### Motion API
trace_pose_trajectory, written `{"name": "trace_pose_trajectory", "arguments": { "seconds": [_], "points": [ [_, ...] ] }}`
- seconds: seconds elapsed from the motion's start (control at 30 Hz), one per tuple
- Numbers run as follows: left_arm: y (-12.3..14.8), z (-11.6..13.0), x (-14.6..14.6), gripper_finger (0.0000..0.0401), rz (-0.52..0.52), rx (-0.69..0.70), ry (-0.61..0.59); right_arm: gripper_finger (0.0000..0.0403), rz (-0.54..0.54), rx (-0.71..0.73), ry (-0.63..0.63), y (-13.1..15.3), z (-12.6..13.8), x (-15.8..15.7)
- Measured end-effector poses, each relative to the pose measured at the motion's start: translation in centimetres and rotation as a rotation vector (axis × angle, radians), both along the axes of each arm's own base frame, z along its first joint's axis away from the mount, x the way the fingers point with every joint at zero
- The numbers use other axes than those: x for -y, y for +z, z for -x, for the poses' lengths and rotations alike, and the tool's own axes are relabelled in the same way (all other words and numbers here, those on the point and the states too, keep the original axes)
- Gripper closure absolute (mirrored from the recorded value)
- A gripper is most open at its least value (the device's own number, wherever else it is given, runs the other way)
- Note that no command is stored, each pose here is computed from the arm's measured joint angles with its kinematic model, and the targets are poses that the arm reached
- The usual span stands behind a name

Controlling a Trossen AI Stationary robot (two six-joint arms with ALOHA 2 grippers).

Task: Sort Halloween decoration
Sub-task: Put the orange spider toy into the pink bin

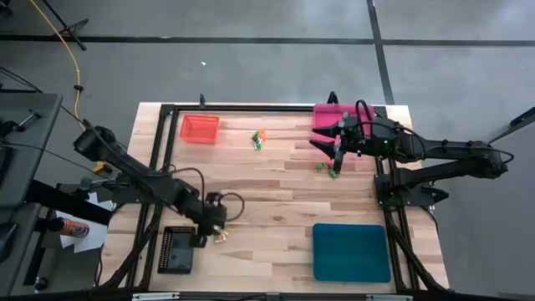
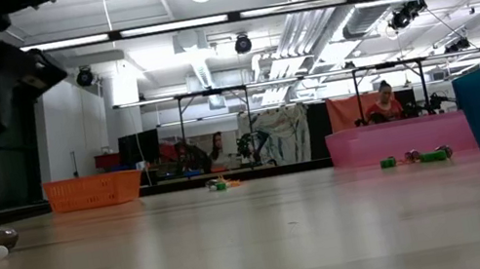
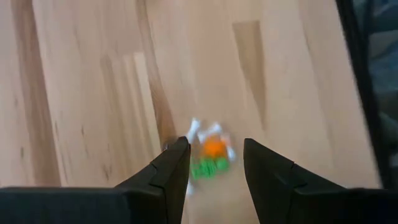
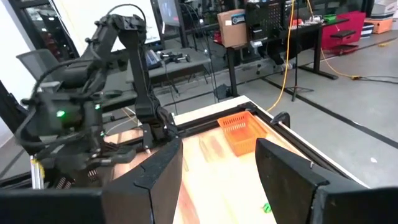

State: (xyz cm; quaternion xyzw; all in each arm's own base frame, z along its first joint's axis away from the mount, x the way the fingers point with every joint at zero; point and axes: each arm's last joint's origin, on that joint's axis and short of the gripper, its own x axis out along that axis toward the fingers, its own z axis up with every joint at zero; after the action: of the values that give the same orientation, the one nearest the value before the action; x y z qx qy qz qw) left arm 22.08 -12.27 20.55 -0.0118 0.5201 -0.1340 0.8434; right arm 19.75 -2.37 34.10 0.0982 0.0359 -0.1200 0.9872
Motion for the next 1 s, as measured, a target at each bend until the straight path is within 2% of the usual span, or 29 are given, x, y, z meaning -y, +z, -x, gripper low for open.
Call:
{"name": "trace_pose_trajectory", "arguments": {
  "seconds": [0.17,0.6,1.0],
  "points": [
    [-2.1,-0.9,1.0,0.0265,-0.045,-0.031,-0.033,0.0206,-0.001,-0.009,0.000,-0.1,0.0,0.0],
    [-5.5,-0.8,3.4,0.0265,-0.090,-0.129,-0.092,0.0206,-0.006,-0.054,0.000,-0.5,0.1,0.0],
    [-6.1,-1.1,3.4,0.0265,-0.168,-0.091,0.020,0.0206,-0.007,-0.061,-0.002,-0.6,0.1,0.0]
  ]
}}
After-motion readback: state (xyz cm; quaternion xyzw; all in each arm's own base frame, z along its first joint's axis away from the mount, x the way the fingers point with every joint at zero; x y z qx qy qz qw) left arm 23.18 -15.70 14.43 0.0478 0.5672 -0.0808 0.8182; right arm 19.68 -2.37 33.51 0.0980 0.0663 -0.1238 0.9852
